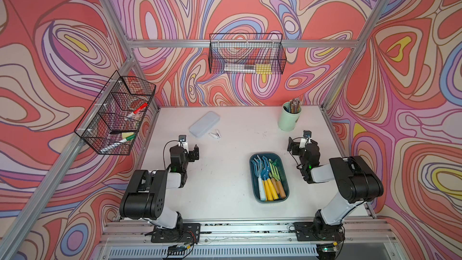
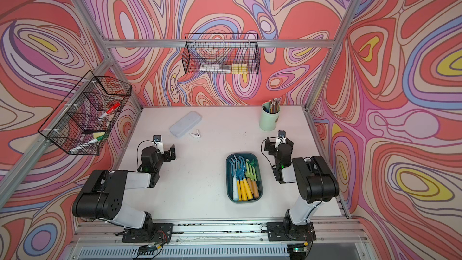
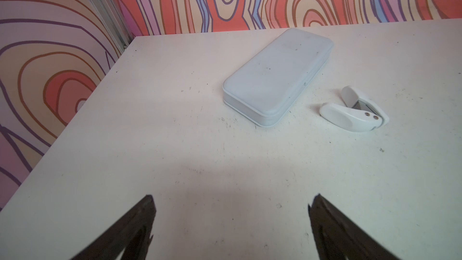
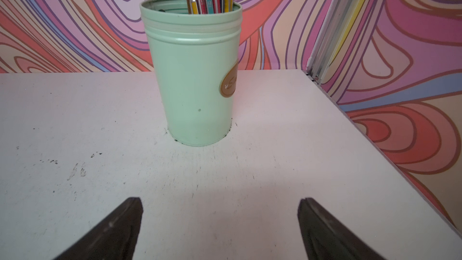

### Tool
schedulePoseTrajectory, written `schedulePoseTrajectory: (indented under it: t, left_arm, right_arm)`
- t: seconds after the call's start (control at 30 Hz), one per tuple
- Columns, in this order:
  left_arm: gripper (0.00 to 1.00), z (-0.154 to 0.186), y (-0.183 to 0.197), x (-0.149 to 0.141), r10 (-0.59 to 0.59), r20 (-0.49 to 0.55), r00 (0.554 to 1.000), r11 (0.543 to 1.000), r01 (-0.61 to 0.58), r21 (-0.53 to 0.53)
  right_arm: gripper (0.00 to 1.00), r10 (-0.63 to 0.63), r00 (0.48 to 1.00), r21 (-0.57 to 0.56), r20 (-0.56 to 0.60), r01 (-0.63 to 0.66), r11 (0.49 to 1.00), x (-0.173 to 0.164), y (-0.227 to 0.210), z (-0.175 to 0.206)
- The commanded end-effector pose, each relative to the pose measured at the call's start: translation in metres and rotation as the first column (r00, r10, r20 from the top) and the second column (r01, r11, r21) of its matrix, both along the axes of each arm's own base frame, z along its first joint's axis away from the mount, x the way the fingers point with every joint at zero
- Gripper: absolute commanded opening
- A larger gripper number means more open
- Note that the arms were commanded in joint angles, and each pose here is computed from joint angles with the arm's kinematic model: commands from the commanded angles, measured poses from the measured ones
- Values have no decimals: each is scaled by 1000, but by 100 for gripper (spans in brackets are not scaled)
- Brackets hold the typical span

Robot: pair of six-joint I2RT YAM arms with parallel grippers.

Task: Take the hand rake out of the storage box
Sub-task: Pick up the rake from the storage box.

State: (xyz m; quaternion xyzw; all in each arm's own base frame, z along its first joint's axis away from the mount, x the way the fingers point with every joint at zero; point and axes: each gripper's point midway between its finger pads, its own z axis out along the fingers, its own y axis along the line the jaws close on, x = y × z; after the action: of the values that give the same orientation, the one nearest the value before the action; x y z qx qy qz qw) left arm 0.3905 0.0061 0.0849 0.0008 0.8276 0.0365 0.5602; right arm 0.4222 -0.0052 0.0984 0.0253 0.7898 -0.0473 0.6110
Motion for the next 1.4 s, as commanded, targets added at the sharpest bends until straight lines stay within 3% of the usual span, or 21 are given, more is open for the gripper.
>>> schedulePoseTrajectory:
  t: [0.0, 0.17, 0.27, 0.4, 0.47, 0.57, 0.73, 0.83, 0.97, 1.13, 1.23, 1.37]
  left_arm:
    - [99, 4, 1, 4, 1, 6, 1000, 1000, -1, 0]
    - [99, 4, -1, 4, -11, 3, 1000, 1000, 11, -3]
    - [94, 6, -7, 5, -48, -5, 999, 999, 48, -2]
    - [99, 25, -13, 8, -29, -77, 997, 997, 34, 63]
    - [99, 52, -24, 11, -16, -75, 997, 993, 25, 113]
    - [99, 79, -47, -3, 26, -150, 988, 994, -11, 105]
    - [99, 103, -100, -52, -27, -212, 977, 999, 30, 13]
    - [99, 102, -127, -85, -82, -308, 948, 995, 60, -81]
    - [99, 94, -148, -116, -99, -375, 922, 994, 73, -82]
    - [99, 74, -143, -122, -4, -493, 870, 998, -24, -50]
    - [99, 69, -140, -119, 38, -503, 864, 998, -55, -18]
    - [99, 75, -124, -113, 144, -486, 862, 989, -143, 38]
  right_arm:
    - [98, 23, 999, 41, -22, -22, 999, 6, -3, -1]
    - [98, 24, 999, 41, -23, -23, 999, 6, -3, -1]
    - [98, 26, 999, 43, -24, -25, 999, 6, -3, -1]
    - [96, 0, 998, 32, -70, 2, 999, 12, -7, 17]
    - [96, -55, 993, 28, -103, 58, 998, 18, -16, 37]
    - [98, -83, 982, 52, -168, 93, 994, 26, -19, 58]
    - [98, -26, 954, 112, -299, 62, 992, 28, -3, 65]
    - [98, -31, 948, 129, -317, 76, 989, 11, 4, 74]
    - [98, 2, 910, 179, -415, 79, 981, -25, 31, 84]
    - [98, 115, 815, 235, -568, 27, 972, -85, 103, 81]
    - [98, 219, 764, 313, -607, -24, 950, -116, 145, 80]
    - [97, 314, 666, 321, -677, -116, 940, -158, 189, 65]
